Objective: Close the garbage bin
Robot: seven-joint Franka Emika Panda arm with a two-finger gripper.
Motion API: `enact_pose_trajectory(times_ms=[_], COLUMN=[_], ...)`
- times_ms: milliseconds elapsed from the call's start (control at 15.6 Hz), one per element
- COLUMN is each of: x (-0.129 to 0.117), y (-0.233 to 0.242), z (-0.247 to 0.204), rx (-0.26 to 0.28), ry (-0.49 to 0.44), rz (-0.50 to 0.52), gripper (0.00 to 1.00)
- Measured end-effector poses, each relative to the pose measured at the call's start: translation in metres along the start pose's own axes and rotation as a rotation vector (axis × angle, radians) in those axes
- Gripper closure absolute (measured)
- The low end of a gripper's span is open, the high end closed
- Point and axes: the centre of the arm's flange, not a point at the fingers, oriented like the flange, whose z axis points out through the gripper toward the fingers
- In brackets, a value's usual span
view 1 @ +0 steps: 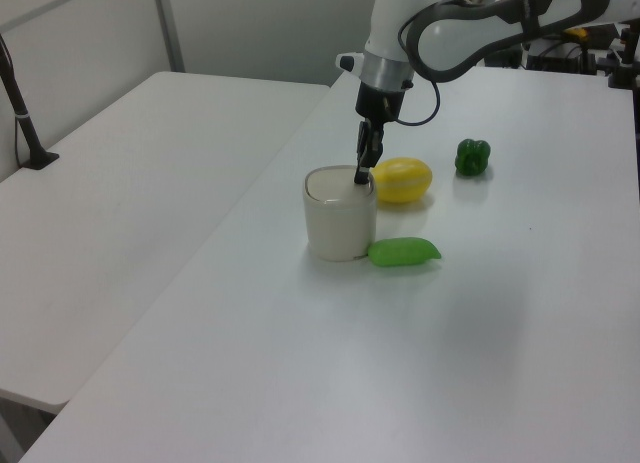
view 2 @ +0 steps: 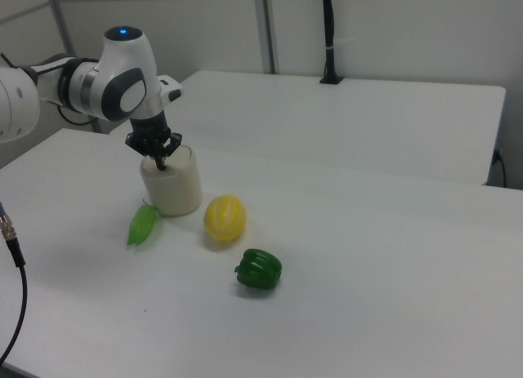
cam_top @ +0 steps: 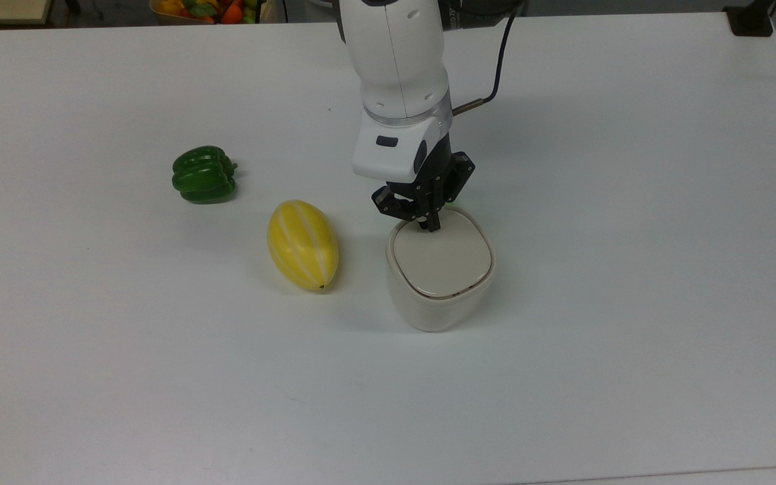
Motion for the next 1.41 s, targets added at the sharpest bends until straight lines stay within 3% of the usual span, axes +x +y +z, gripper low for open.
enact_pose_trajectory(times_ms=[575, 895, 1151, 1407], x=[0.001, -0.004, -0.023, -0.07], y=[0.0, 0.021, 0.053, 0.083], z=[0.0, -0.026, -0.073, -0.116], rx=[-0.001, -0.014, -0.007, -0.015], ry=[0.002, 0.02, -0.005, -0.184], rz=[0.0, 0.03, 0.126, 0.258], gripper=[0.99, 0.99, 0.96, 0.84])
